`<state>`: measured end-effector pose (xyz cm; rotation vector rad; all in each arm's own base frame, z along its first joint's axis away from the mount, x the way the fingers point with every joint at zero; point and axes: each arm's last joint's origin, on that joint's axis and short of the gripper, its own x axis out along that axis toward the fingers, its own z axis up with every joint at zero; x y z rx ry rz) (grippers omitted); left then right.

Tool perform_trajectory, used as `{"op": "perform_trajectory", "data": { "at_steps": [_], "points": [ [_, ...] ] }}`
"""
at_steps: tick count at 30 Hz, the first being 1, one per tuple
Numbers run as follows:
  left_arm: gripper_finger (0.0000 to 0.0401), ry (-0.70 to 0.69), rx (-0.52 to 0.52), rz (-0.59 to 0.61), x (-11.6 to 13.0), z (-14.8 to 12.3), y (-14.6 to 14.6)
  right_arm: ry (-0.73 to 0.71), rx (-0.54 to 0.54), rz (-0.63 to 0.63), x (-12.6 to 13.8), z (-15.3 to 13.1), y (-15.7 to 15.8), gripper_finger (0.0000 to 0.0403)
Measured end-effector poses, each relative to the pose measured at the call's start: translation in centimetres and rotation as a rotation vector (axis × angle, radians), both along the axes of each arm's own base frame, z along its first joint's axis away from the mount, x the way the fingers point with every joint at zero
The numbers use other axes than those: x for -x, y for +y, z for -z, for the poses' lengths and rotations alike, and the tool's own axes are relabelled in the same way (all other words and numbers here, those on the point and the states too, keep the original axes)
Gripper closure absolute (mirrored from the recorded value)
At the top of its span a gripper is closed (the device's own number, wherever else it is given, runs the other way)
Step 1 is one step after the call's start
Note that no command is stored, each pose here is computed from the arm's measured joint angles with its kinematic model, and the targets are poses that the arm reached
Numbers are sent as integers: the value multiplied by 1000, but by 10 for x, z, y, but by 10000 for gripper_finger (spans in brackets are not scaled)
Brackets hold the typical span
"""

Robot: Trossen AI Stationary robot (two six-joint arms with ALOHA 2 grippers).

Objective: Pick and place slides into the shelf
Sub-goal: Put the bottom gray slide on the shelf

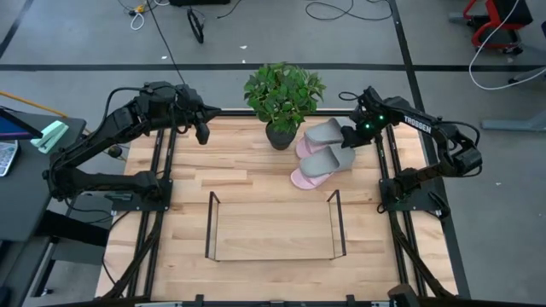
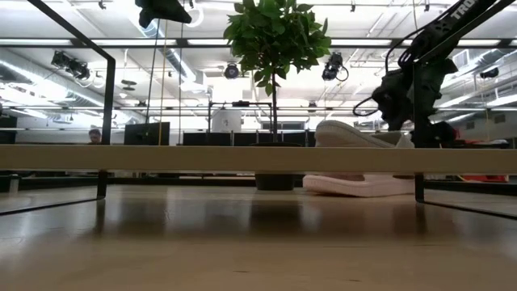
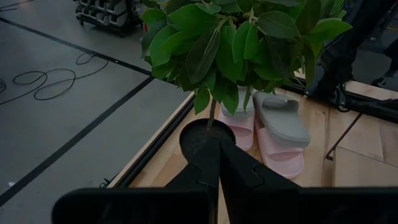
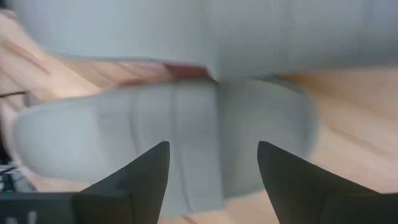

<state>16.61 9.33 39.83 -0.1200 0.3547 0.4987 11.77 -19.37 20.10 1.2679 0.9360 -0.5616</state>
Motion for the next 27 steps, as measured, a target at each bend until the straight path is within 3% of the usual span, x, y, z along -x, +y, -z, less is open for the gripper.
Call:
{"op": "perform_trajectory", "data": {
  "at_steps": [6,18,27],
  "points": [
    [377,-9,16,-8,0,0,0,-82,47,12,-5,-3,-7,137],
    [389,-8,14,-7,0,0,0,-45,63,1,-8,-1,-5,90],
    [377,-8,14,-6,0,0,0,-43,6,-19,-11,26,13,89]
  ]
}}
